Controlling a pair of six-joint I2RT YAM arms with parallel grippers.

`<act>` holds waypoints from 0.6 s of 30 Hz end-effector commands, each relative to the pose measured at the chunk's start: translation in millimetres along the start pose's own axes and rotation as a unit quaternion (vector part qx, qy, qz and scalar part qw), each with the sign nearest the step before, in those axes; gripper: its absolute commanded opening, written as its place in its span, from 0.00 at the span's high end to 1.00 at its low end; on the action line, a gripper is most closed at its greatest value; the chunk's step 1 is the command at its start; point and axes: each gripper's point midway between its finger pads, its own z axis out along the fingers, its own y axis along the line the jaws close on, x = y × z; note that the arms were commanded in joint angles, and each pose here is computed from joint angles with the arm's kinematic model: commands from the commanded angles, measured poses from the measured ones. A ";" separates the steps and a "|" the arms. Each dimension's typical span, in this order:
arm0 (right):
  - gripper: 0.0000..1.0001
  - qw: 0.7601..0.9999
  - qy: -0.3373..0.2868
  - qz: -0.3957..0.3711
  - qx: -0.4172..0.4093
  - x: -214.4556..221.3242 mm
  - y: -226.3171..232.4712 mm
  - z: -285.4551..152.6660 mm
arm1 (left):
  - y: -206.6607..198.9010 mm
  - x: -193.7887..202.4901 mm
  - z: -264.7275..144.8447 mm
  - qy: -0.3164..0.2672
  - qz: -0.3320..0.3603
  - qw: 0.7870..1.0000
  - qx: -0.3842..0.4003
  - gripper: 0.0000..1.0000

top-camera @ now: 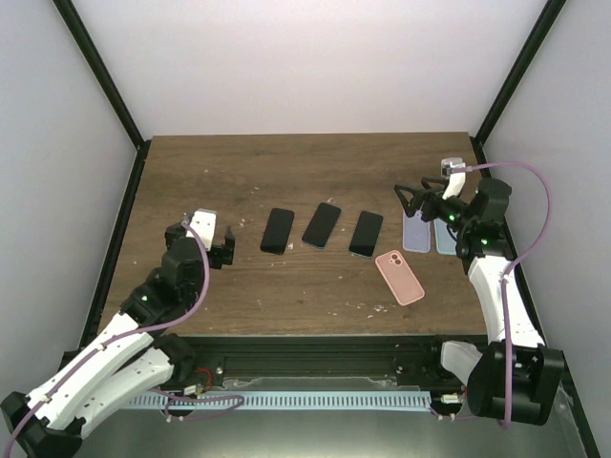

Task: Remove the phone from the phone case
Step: Reset both arms

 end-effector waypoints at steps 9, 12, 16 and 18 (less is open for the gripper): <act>0.00 1.000 0.001 -0.005 0.002 1.5 -4.1 0.0 | 2.4 -3.3 -2.5 -0.010 -0.003 1.000 0.000 0.00; 0.00 1.000 -0.001 -0.009 0.001 1.2 -3.1 -0.9 | 1.7 -3.9 -1.8 -0.008 -0.001 1.000 0.001 0.00; 0.00 1.000 -0.001 -0.009 0.004 0.0 -4.0 -0.8 | 1.6 -2.7 -2.7 -0.007 -0.003 1.000 0.003 0.00; 0.00 1.000 -0.002 -0.010 0.007 1.0 -4.1 -1.7 | 2.1 -3.6 -3.3 -0.011 -0.004 1.000 0.002 0.00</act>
